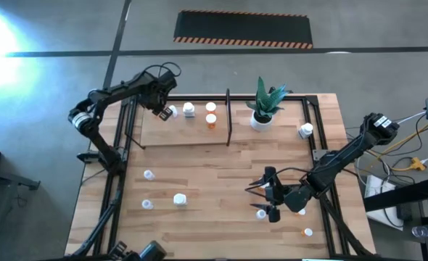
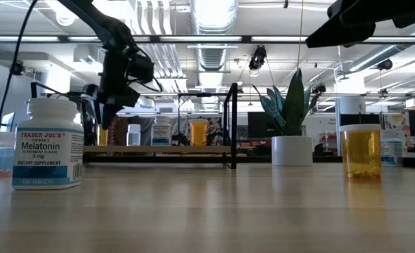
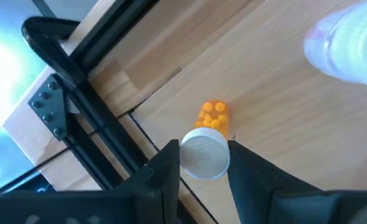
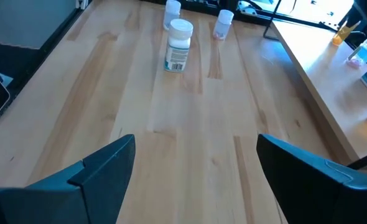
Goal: Pick and place medicine bottles onto shelf by color
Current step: Put the small orange medicine container on the shelf
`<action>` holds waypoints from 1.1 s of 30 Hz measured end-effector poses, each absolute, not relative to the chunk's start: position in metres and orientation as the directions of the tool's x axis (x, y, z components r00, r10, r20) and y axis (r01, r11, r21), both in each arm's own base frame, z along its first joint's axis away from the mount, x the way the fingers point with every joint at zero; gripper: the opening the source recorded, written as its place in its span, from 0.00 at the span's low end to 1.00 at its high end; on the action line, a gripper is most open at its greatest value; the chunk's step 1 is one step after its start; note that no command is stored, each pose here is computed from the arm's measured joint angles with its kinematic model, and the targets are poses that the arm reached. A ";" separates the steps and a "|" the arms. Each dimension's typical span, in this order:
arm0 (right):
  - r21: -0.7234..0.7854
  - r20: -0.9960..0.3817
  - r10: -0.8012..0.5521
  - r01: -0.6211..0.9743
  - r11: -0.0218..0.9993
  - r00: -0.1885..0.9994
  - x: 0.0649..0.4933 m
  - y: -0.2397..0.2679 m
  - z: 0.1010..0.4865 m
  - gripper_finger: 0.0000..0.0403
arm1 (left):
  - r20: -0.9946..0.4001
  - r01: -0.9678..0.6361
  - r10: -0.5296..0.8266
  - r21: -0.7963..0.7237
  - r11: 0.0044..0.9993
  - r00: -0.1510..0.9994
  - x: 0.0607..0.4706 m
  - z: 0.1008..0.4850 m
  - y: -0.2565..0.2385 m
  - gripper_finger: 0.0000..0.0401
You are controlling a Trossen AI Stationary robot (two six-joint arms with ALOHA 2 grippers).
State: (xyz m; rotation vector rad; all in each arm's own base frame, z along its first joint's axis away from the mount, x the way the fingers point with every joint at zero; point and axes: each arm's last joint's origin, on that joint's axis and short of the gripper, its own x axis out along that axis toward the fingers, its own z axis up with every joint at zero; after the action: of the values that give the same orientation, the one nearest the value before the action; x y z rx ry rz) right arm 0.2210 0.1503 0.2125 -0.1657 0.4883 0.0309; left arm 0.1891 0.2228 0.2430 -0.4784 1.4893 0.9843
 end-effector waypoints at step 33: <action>-0.148 -0.468 -0.009 -0.068 0.987 0.884 0.221 0.150 0.213 0.81 | -0.947 -0.761 0.256 0.310 0.570 -0.193 0.188 0.241 0.223 0.51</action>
State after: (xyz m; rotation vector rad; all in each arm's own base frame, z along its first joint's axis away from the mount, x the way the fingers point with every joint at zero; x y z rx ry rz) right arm 0.2211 0.1503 0.2127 -0.1625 0.4866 0.0305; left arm 0.1880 0.2225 0.2410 -0.4503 1.4991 0.9732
